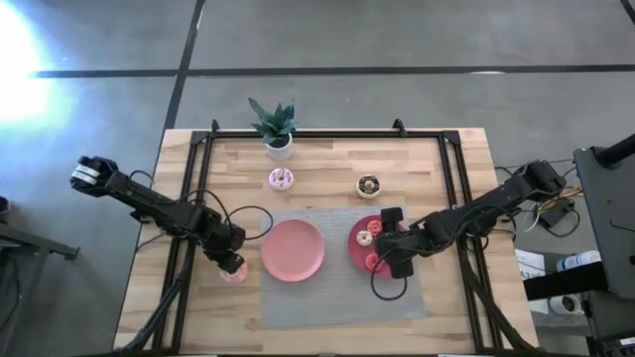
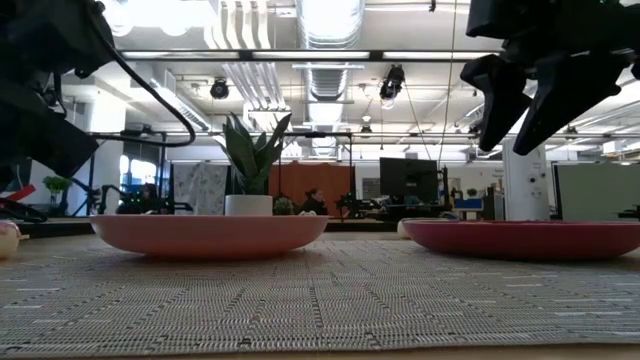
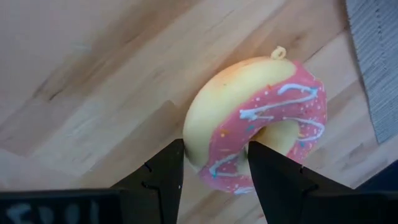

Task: Pick & Place donuts
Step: Put the large pink donut on the light pink plate

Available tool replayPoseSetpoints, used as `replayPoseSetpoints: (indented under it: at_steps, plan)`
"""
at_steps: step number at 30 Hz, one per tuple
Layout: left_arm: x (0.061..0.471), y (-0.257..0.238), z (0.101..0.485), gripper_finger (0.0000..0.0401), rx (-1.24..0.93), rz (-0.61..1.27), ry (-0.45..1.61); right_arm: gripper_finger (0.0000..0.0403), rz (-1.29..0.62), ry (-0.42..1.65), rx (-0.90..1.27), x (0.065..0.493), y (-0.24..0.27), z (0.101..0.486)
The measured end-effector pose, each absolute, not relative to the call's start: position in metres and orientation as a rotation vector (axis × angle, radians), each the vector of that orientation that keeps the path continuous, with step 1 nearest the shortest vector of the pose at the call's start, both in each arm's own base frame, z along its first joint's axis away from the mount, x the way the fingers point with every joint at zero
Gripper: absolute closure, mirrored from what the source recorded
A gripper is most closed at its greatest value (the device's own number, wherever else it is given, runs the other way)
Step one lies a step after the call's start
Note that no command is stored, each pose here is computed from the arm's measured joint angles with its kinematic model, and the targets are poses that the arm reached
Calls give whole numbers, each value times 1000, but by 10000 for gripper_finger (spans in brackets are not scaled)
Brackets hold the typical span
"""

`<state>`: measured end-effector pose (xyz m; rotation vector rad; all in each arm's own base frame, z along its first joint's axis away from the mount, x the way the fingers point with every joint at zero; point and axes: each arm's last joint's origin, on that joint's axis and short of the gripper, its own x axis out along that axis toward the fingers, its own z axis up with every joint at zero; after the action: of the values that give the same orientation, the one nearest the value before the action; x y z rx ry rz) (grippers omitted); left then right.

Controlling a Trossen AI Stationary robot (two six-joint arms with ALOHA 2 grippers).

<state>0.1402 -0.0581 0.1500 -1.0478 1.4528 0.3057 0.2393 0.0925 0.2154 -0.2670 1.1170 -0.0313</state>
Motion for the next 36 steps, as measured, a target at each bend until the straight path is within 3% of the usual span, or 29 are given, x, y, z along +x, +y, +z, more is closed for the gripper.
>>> replayPoseSetpoints:
  at_steps: [9, 18, 24, 29, 36]
  plan:
    - [140, -57, 147, 263, -1026, 337, 1422, 177, -51, 1123, -260, 240, 86, 217]
    - [144, -56, 148, 391, -1024, 359, 1342, 177, -96, 1105, -234, 240, 82, 219]
    - [162, -62, 187, 398, -1055, 268, 1237, 185, -214, 1000, -243, 233, 75, 237]
    - [178, -55, 224, 399, -979, 322, 1038, 193, -276, 963, -216, 231, 61, 245]
    - [208, -28, 214, 400, -980, 455, 930, 196, -337, 992, -195, 239, 44, 239]
